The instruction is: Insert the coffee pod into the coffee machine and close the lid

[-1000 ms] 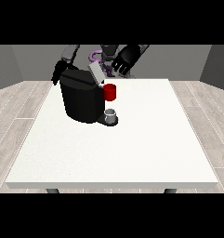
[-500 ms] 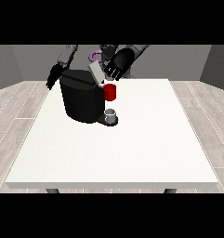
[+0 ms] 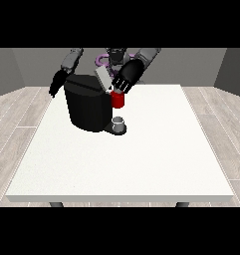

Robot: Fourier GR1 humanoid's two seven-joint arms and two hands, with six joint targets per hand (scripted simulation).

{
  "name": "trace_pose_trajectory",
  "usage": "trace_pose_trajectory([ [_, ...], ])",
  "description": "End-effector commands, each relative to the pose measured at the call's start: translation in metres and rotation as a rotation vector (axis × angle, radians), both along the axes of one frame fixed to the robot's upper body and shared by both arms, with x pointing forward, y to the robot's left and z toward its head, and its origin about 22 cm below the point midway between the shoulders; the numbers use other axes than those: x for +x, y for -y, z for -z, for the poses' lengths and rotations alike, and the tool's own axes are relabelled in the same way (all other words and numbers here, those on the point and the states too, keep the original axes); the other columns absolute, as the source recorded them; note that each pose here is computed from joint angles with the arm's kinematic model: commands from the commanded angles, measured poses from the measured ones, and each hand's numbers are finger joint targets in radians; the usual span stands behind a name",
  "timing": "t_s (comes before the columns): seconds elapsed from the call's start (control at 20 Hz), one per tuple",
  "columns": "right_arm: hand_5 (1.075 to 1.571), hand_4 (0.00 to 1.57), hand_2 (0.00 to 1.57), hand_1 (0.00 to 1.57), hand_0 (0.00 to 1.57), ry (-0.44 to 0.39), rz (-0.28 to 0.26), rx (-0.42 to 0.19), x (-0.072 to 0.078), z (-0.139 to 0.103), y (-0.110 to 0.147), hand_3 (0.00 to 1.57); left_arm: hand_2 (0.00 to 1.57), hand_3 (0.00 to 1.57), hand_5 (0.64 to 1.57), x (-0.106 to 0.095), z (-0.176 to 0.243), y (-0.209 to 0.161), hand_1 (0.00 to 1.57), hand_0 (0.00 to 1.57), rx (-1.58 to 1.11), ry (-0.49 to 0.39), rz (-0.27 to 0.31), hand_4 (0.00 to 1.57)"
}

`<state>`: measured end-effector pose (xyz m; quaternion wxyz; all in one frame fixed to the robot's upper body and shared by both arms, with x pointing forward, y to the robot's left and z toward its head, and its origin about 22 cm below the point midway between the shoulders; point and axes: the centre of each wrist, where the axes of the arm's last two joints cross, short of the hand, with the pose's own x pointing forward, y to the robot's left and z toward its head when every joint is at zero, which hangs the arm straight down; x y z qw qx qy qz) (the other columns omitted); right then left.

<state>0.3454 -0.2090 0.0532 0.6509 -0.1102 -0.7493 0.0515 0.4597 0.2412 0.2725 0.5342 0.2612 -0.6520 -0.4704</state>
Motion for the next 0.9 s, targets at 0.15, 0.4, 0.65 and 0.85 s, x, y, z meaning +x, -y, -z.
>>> trace_pose_trajectory([
  [0.15, 1.571, 0.17, 0.00, 0.00, 0.00, -0.018, -0.005, -0.009, 0.000, 0.003, -0.007, 0.00, 1.23, 1.20, 1.571, 0.005, 0.010, 0.019, 1.19, 1.19, -0.003, -0.053, -0.010, 0.44],
  [0.4, 1.571, 0.00, 0.00, 0.00, 0.00, 0.013, 0.023, 0.000, 0.003, 0.005, 0.010, 0.00, 1.23, 1.19, 1.571, 0.001, -0.009, 0.007, 1.17, 1.17, 0.007, 0.020, 0.019, 0.42],
  [0.65, 1.571, 0.00, 0.00, 0.00, 0.00, 0.011, -0.010, 0.003, 0.001, -0.008, -0.004, 0.00, 1.27, 1.21, 1.571, 0.003, 0.007, -0.007, 1.23, 1.23, -0.013, 0.036, -0.017, 0.39],
  [0.85, 1.571, 0.00, 0.00, 0.00, 0.00, 0.053, -0.017, -0.033, 0.010, -0.012, 0.005, 0.00, 1.24, 1.20, 1.571, 0.000, -0.028, 0.003, 1.21, 1.21, 0.001, 0.084, -0.004, 0.35],
])
